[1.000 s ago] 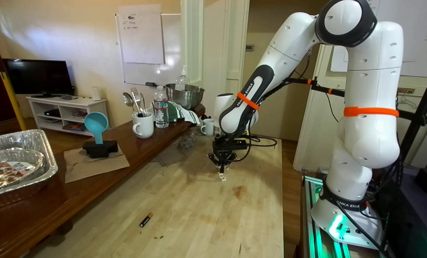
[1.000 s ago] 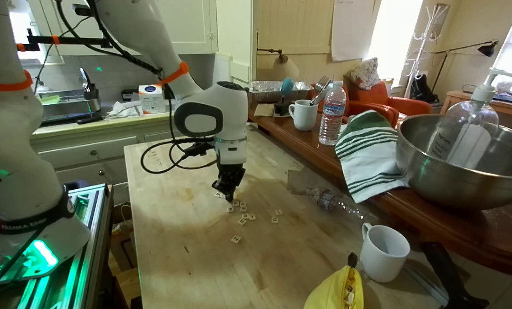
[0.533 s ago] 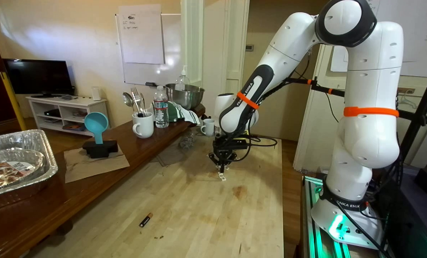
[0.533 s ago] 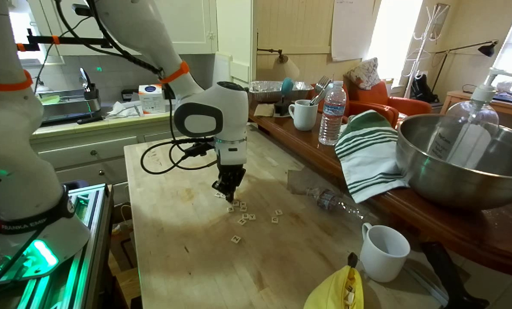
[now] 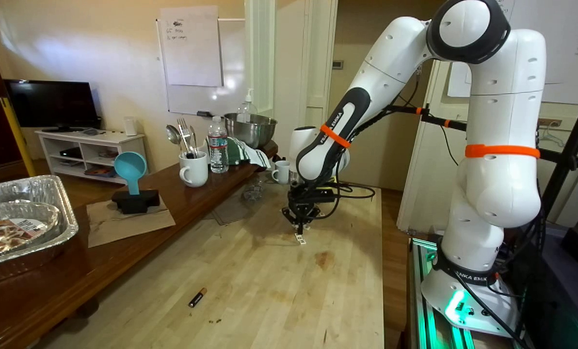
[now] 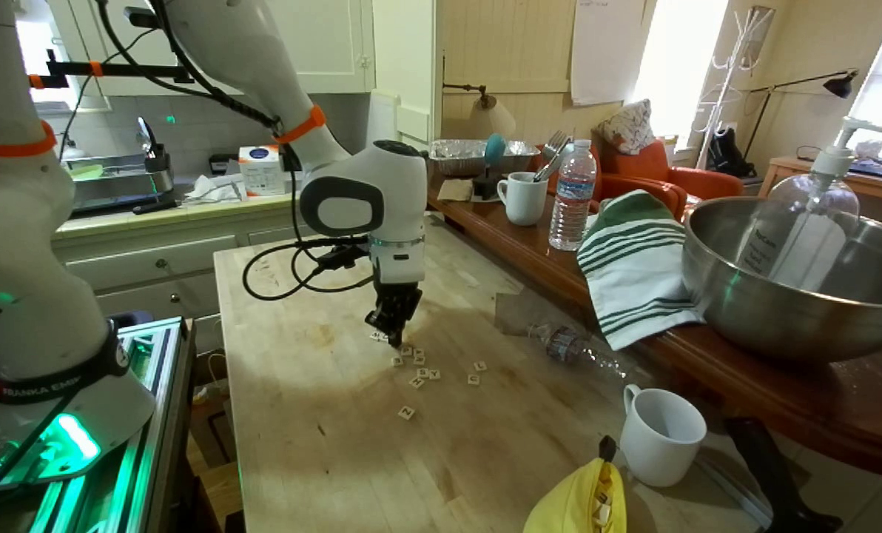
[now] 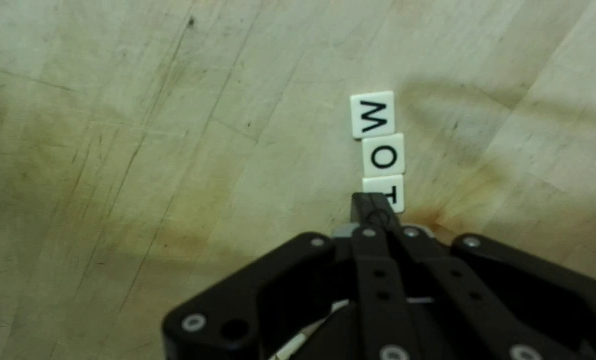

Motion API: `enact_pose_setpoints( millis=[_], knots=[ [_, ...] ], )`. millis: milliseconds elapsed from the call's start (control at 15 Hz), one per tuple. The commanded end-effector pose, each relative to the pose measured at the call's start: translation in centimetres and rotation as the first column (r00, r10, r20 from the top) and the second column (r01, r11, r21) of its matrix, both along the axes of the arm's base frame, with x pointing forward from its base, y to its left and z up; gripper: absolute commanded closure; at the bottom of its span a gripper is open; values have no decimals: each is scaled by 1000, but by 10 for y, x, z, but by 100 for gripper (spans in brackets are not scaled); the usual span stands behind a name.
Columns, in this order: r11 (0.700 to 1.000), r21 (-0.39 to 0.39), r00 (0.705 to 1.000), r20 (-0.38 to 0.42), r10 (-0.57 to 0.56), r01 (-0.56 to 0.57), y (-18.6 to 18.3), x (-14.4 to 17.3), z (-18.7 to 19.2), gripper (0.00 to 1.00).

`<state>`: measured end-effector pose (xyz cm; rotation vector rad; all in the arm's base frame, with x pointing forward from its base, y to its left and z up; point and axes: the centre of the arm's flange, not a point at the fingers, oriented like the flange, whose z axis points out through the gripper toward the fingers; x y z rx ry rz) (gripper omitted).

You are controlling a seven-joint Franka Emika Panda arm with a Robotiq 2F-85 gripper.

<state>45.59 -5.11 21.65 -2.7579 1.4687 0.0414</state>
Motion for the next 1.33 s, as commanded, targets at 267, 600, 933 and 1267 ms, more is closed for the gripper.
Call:
enact_pose_setpoints(
  millis=[267, 600, 933, 1267],
  knots=[
    [1000, 28, 1000, -11, 11, -11, 1, -3, 6, 100],
    [999, 31, 1000, 14, 19, -20, 1, -5, 18, 100],
    [1000, 5, 999, 20, 25, -25, -9, -3, 16, 100],
    [999, -12, 999, 4, 33, -33, -20, -4, 6, 100]
  ],
)
